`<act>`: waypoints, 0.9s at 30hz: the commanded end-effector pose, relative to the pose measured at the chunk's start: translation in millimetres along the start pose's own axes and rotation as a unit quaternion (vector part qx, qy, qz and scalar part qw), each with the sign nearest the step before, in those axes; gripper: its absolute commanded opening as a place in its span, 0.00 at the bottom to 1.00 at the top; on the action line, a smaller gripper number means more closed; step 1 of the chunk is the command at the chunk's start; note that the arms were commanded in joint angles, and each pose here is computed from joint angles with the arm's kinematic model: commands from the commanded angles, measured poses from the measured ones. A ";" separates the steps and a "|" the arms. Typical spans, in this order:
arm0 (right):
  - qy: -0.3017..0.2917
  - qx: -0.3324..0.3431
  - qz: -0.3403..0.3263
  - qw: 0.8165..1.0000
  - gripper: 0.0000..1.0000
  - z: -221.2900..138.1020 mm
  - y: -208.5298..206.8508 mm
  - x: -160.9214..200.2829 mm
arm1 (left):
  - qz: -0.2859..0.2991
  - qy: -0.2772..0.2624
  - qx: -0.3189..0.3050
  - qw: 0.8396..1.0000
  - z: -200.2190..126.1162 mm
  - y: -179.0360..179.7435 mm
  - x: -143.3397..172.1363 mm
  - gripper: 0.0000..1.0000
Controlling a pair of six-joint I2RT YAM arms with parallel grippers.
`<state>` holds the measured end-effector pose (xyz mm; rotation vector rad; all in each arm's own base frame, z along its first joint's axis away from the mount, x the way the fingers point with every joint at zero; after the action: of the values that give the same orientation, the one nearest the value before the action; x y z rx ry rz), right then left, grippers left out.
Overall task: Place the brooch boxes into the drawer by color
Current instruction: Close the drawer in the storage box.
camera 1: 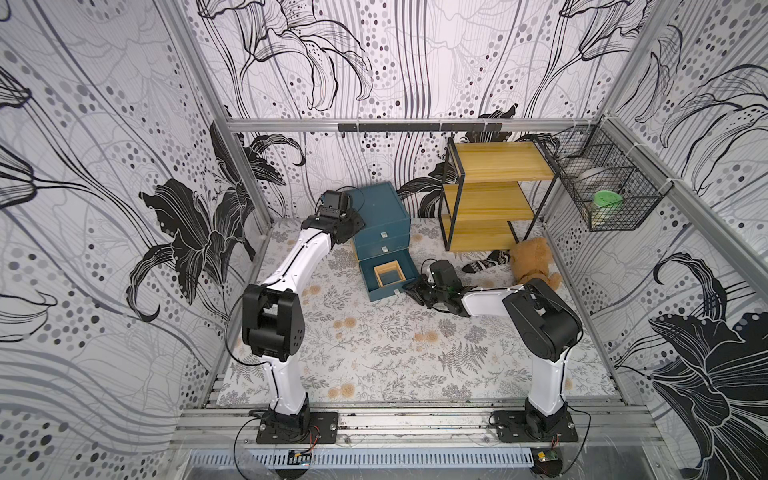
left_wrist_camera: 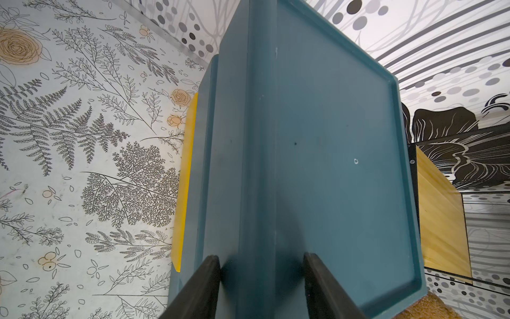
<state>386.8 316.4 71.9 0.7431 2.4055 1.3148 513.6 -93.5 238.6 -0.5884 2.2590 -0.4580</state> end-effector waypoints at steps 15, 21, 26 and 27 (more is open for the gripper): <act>-0.026 -0.036 0.007 0.999 0.26 39.5 32.4 -32.3 | 0.010 0.061 -0.048 0.997 6.5 31.7 35.6 0.51; -0.029 -0.043 0.007 0.999 0.26 56.2 42.3 -43.6 | 0.010 0.064 -0.049 0.997 5.7 32.8 37.7 0.51; -0.033 -0.046 0.011 0.998 0.26 66.5 48.8 -52.4 | 0.011 0.065 -0.050 0.997 5.7 33.7 38.7 0.51; -0.034 -0.047 0.011 0.998 0.26 68.5 49.6 -54.3 | 0.011 0.066 -0.049 0.997 5.7 33.7 39.0 0.51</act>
<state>468.4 355.7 80.1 0.7448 2.2875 1.3888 506.9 -93.5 238.2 -0.5827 2.2573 -0.4700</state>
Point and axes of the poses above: each gripper's point midway between its finger pads, its own z axis out along the fingers, its own y axis along the line the jaws close on, x = y × z, the point moved 2 cm from there along -z, back along the fingers, and after that the axes turned 6 degrees about z, right-handed, at the moved point
